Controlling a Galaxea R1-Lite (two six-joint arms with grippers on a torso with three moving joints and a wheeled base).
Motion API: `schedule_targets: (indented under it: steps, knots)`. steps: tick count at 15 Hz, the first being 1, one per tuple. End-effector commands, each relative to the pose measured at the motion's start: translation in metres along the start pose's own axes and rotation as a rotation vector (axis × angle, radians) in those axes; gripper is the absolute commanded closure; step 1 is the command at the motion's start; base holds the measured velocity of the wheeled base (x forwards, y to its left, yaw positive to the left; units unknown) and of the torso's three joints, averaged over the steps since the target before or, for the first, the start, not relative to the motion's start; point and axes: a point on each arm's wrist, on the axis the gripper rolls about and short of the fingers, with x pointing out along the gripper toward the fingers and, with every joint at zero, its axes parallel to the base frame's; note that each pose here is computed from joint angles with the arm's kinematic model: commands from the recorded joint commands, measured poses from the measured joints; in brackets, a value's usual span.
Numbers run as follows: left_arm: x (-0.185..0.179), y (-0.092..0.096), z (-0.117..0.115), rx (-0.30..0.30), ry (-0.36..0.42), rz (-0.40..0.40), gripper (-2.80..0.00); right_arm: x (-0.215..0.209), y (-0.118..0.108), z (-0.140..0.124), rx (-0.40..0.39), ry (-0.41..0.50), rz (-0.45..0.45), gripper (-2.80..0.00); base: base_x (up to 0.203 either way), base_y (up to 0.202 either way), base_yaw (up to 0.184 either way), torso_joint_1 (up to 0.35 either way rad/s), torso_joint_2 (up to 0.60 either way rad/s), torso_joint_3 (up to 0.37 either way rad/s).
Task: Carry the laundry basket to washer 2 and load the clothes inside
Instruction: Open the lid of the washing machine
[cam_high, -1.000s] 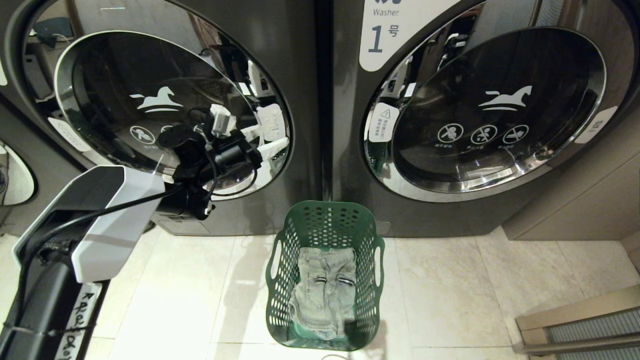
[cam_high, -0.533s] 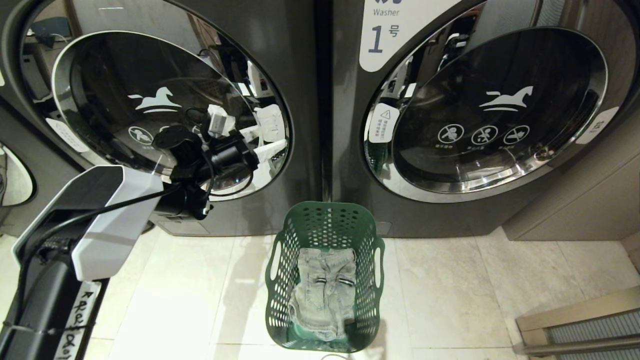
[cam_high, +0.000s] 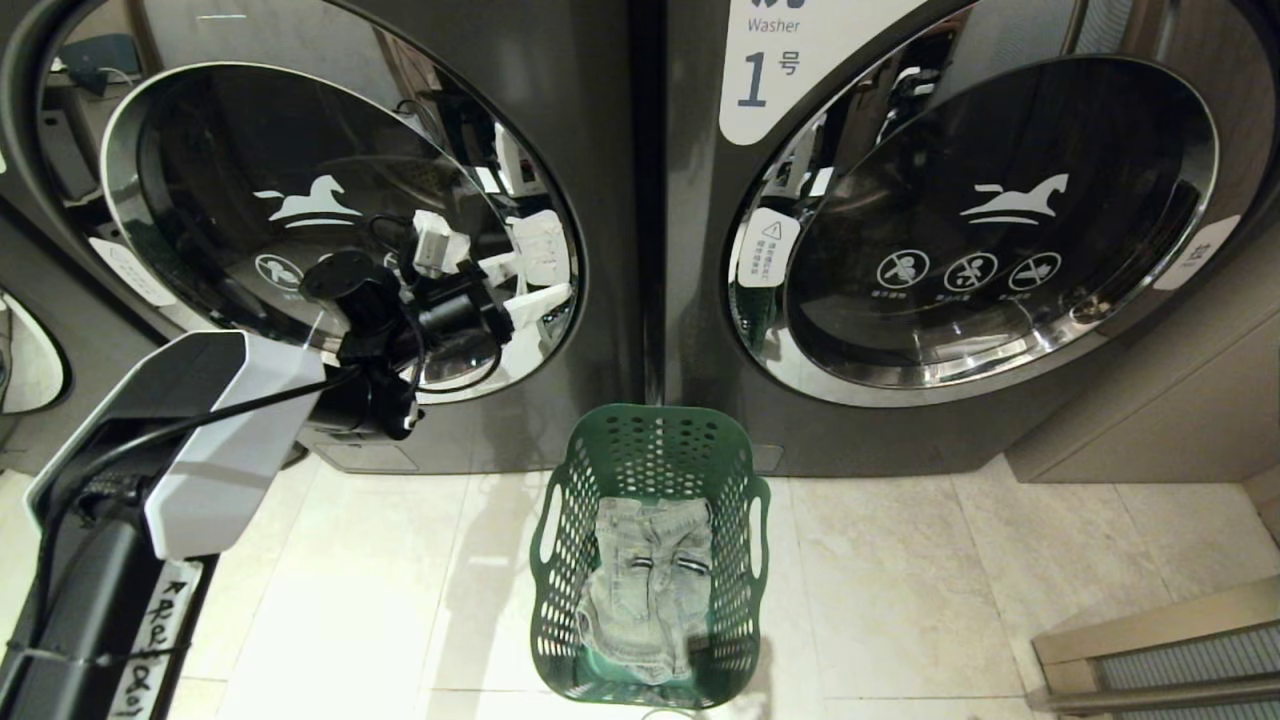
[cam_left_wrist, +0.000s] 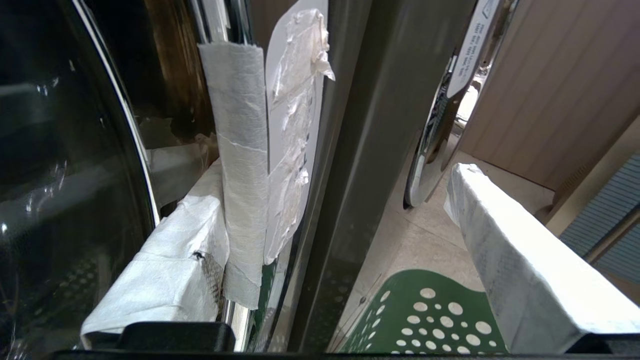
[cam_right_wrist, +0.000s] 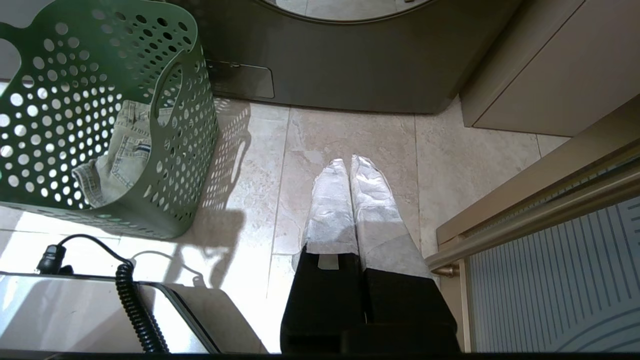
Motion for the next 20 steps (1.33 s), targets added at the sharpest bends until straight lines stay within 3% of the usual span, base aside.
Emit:
schedule_targets:
  steps: [1, 8, 20]
  knots:
    - [0.042, -0.029, 0.001, -0.008, -0.035, -0.130, -2.80, 0.000, 0.000, 0.000, -0.001, 0.000, 0.001, 0.00, 0.000, 0.000, 0.000, 0.000, 0.00, 0.000]
    - [0.044, -0.033, 0.005, 0.025, -0.034, -0.237, -2.80, 0.000, 0.000, 0.000, -0.001, 0.001, 0.000, 0.00, 0.000, 0.000, 0.000, 0.000, 0.00, 0.000]
    - [0.038, -0.042, 0.015, 0.010, -0.035, -0.247, -2.80, 0.000, 0.000, 0.000, -0.001, 0.002, 0.001, 0.00, 0.000, 0.000, 0.000, -0.002, 0.00, 0.001]
